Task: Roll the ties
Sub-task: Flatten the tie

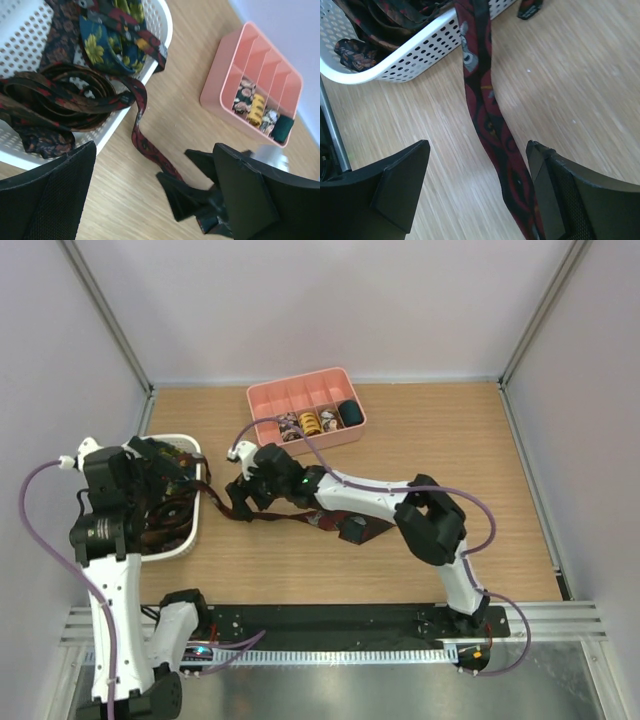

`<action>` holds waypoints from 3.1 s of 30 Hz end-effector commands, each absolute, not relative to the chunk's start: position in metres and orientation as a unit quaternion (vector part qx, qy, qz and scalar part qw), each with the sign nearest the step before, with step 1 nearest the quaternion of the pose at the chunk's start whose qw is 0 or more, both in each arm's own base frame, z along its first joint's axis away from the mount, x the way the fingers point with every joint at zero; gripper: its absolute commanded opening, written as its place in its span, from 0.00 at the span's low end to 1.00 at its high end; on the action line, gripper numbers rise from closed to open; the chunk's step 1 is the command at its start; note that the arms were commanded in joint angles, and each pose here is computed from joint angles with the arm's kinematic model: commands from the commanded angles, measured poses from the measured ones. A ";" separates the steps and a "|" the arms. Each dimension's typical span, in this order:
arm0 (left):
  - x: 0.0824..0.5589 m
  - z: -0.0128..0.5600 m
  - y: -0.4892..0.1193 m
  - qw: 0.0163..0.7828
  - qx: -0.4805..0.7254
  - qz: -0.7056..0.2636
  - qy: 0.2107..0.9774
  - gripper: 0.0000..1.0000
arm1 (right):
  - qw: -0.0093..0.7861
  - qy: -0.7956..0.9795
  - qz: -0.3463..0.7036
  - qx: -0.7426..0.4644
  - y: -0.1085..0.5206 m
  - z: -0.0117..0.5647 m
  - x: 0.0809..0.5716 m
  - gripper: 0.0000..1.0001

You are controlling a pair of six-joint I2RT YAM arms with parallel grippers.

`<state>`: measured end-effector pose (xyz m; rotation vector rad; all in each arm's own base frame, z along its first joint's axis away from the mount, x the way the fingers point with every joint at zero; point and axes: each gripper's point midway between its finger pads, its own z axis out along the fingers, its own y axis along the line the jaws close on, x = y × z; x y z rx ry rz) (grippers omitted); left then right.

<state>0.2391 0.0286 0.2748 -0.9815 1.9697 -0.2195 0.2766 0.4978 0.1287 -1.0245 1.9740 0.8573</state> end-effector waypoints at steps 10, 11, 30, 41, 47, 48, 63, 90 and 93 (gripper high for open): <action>0.218 0.317 0.050 0.501 -0.434 -0.050 0.748 1.00 | 0.346 0.759 0.338 -0.436 0.569 0.117 0.287 0.91; 0.219 0.320 0.048 0.502 -0.431 -0.055 0.748 1.00 | 0.339 0.763 0.335 -0.437 0.572 0.105 0.287 0.91; 0.243 0.325 0.027 0.501 -0.370 -0.096 0.777 1.00 | 0.503 0.742 0.296 -0.329 0.542 0.210 0.330 0.01; 0.267 0.343 -0.033 0.491 -0.270 -0.168 0.811 1.00 | 0.545 0.729 0.294 -0.293 0.424 0.326 0.317 0.01; 0.288 0.359 -0.084 0.496 -0.202 -0.161 0.829 1.00 | 0.578 0.734 0.274 -0.227 0.326 0.374 0.325 0.01; 0.288 0.361 -0.098 0.495 -0.183 -0.173 0.832 1.00 | 0.581 0.734 0.272 -0.222 0.316 0.378 0.325 0.01; 0.305 0.458 -0.289 0.587 0.113 -0.216 0.772 1.00 | 0.674 0.702 0.193 -0.127 0.182 0.489 0.299 0.01; 0.265 0.535 -0.384 0.616 0.217 -0.395 0.646 1.00 | 0.786 0.593 0.159 -0.070 0.111 0.629 0.247 0.01; 0.249 0.549 -0.385 0.616 0.238 -0.425 0.619 1.00 | 0.781 0.592 0.182 -0.086 0.119 0.628 0.241 0.01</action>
